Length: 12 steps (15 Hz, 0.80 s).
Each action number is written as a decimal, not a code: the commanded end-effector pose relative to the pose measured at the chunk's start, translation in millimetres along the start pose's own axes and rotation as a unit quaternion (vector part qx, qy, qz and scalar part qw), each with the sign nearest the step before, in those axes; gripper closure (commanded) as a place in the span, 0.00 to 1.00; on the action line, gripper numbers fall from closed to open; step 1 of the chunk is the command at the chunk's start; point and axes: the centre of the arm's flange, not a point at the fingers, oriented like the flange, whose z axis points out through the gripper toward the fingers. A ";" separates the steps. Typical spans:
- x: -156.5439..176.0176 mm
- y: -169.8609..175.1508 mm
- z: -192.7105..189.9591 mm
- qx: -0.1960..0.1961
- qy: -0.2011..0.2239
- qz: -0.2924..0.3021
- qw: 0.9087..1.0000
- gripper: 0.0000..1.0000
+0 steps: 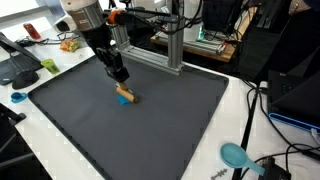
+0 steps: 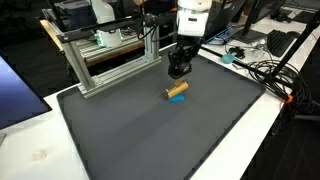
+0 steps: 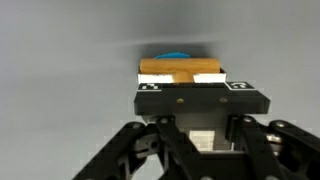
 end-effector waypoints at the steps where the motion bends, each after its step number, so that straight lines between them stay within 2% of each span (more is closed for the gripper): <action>1: 13.2 1.0 28.1 0.002 -0.005 0.006 1.000 0.78; 12: 26.5 1.1 34.3 -0.002 0.003 0.005 1.000 0.78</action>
